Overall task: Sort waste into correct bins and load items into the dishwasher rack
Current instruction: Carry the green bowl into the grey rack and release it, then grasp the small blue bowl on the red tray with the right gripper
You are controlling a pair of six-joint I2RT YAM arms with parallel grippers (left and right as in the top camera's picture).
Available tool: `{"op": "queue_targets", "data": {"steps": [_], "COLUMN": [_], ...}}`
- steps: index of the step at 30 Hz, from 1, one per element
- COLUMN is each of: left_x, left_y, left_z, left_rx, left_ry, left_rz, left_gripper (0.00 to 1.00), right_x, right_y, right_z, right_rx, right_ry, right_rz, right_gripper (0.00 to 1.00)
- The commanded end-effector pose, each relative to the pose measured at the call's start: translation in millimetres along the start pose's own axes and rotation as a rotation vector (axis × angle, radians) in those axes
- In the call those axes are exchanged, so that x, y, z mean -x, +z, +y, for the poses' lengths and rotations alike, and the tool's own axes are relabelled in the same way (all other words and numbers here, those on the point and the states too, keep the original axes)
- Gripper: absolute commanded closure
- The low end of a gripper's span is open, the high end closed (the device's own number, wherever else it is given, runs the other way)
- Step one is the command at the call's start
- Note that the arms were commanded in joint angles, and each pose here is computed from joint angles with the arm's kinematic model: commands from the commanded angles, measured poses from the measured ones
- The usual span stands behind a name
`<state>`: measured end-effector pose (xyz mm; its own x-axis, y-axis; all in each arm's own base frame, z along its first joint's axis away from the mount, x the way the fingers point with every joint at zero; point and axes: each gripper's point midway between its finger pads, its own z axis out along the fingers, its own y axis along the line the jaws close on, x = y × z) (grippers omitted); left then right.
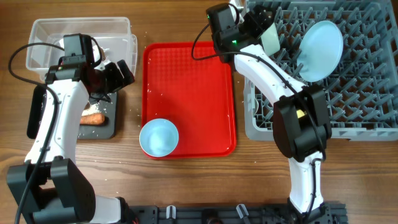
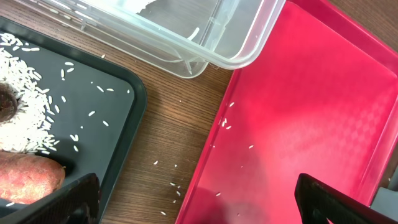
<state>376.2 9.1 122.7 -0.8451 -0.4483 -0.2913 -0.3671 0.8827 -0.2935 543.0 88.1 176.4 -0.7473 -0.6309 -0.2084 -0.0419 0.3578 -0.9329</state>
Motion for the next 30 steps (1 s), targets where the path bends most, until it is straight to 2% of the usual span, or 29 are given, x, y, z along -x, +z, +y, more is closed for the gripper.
{"op": "queue_targets", "data": {"steps": [1, 7, 9, 10, 12, 13, 14, 16, 17, 20, 24, 30], "left_x": [4.7, 4.7, 4.6, 4.7, 4.7, 4.7, 4.7, 4.7, 4.7, 4.7, 4.7, 4.7], "left_y": [-4.9, -4.9, -4.9, -4.9, -4.9, -4.9, -4.9, -4.9, -4.9, -4.9, -4.9, -4.9], "left_z": [-0.8, -0.8, -0.8, -0.8, -0.8, -0.8, -0.8, -0.8, -0.8, -0.8, -0.8, -0.8], "left_rx": [-0.001, -0.001, -0.001, -0.001, -0.001, -0.001, -0.001, -0.001, -0.001, -0.001, -0.001, -0.001], "left_ry": [-0.008, -0.008, -0.008, -0.008, -0.008, -0.008, -0.008, -0.008, -0.008, -0.008, -0.008, -0.008], "left_rz": [-0.020, -0.020, -0.020, -0.020, -0.020, -0.020, -0.020, -0.020, -0.020, -0.020, -0.020, -0.020], "left_gripper": [0.00, 0.00, 0.00, 0.00, 0.00, 0.00, 0.00, 0.00, 0.00, 0.00, 0.00, 0.00], "right_x": [10.8, 41.3, 43.3, 41.5, 26.8, 16.5, 4.8, -22.9, -30.2, -39.8, -48.5, -74.8], "right_y": [-15.3, -60.2, -79.9, -91.7, -135.6, -157.8, -181.9, -236.7, -256.1, -281.1, -283.3, -285.1], "right_z": [-19.7, -14.8, 6.8, 22.1, 73.1, 90.5, 105.3, 127.5, 130.4, 130.4, 135.9, 160.6], "right_rx": [-0.030, 0.094, 0.227, 0.329, 0.730, 0.902, 1.068, 1.412, 1.526, 1.672, 1.693, 1.692], "right_ry": [0.063, 0.149, 0.153, 0.159, 0.170, 0.166, 0.137, 0.057, 0.041, 0.026, 0.056, 0.030], "right_rz": [-0.036, -0.194, -0.234, -0.246, -0.239, -0.213, -0.188, -0.121, -0.101, -0.068, 0.018, 0.131], "right_gripper": [0.10, 0.07, 0.08, 0.07, 0.07, 0.04, 0.00, 0.00, 0.00, 0.00, 0.01, 0.14]}}
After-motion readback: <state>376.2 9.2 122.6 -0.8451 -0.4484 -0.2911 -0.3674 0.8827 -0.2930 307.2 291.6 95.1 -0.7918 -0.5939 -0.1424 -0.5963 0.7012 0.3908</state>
